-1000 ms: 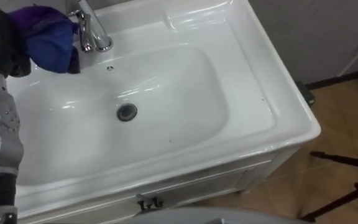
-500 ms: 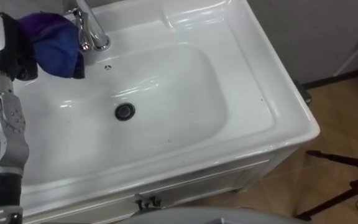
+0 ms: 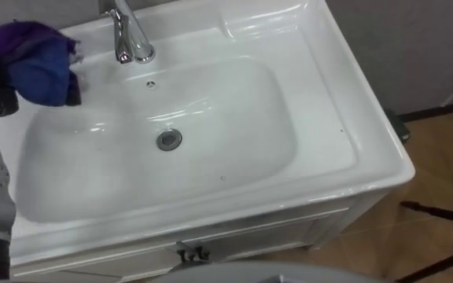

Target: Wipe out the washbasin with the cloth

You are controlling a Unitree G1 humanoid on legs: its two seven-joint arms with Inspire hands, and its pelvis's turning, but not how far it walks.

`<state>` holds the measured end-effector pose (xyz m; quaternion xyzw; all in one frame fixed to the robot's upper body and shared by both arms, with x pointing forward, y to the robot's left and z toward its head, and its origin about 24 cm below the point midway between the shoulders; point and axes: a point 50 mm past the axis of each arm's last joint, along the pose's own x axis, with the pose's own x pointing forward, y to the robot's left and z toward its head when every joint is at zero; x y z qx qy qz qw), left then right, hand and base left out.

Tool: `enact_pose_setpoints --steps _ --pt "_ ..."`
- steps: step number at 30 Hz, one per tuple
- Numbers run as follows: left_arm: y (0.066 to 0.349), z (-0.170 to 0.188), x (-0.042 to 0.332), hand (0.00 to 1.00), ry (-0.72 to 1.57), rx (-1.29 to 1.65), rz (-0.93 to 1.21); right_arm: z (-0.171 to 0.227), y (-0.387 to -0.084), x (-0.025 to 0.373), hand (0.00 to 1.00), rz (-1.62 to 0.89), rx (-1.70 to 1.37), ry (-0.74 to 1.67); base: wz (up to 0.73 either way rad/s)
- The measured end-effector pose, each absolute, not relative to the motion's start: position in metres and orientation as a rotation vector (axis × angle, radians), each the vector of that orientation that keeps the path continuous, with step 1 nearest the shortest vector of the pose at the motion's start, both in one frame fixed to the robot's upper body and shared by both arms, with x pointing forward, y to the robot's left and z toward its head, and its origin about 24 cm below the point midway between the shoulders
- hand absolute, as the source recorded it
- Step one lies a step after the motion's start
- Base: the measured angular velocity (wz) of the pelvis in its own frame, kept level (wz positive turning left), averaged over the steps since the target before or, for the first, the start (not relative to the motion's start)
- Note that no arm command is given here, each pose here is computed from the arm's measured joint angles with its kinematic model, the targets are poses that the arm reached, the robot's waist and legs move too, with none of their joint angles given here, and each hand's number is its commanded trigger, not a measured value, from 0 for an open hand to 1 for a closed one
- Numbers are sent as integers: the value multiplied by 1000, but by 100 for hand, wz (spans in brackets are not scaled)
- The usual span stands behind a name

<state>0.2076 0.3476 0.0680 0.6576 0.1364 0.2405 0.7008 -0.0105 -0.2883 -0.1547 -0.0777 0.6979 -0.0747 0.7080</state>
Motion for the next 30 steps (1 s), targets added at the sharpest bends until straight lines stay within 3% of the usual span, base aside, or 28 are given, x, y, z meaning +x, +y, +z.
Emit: enact_pose_setpoints --steps 30 --pt "376 54 176 100 466 1394 668 -154 -289 -10 0 -209 -142 1550 4"
